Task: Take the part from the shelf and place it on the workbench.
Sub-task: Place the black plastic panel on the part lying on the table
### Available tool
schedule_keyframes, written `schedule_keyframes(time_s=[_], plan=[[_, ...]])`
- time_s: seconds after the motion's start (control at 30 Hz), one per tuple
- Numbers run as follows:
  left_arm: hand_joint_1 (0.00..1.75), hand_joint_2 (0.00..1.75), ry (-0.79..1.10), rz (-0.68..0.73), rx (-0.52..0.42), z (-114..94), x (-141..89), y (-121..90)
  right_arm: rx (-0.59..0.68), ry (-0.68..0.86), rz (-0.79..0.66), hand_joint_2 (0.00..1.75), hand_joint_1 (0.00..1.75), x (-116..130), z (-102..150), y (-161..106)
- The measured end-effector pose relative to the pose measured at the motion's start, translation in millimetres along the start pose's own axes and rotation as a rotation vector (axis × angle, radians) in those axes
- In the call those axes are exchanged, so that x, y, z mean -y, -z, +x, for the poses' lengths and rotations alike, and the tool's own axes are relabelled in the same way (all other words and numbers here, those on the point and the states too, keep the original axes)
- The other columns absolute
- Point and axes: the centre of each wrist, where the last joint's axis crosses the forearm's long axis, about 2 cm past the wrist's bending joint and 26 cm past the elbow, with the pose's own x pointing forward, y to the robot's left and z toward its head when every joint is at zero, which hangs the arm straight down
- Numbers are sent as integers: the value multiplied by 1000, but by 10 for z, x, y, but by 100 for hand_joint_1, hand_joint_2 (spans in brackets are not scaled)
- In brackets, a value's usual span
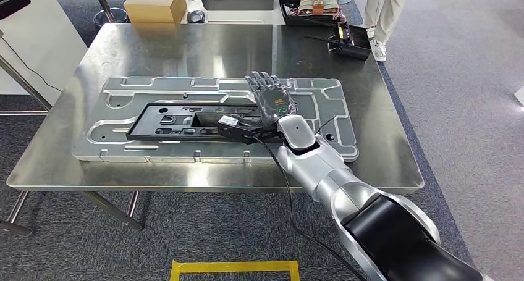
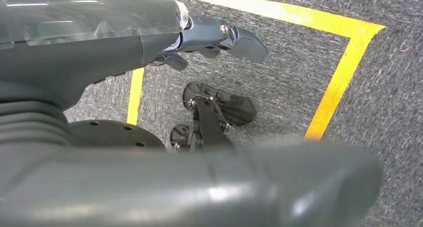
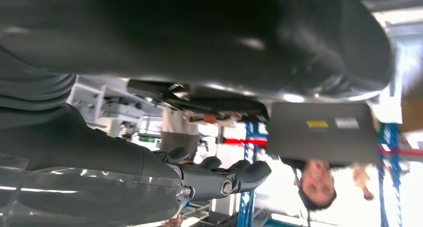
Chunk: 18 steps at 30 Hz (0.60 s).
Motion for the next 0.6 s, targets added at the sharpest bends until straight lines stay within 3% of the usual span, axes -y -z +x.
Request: schedule_keyframes(time_s=[0.23,0.33,0.37,0.47,0.6], plan=[[0,0,-19,21,0,0,-1,0,72,194,-168,0,0,34,56,-24],[0,0,-23,29,5,0,-2,0,105,280,-245,131,0,47,97,-48],[0,0,-24,31,6,0,-3,0,117,316,-275,131,0,61,104,-54],[0,0,-26,37,5,-1,-4,0,153,433,-361,0,0,119,109,-78],[0,0,-37,46,-6,-2,-6,-1,187,589,-478,0,0,202,87,-167]])
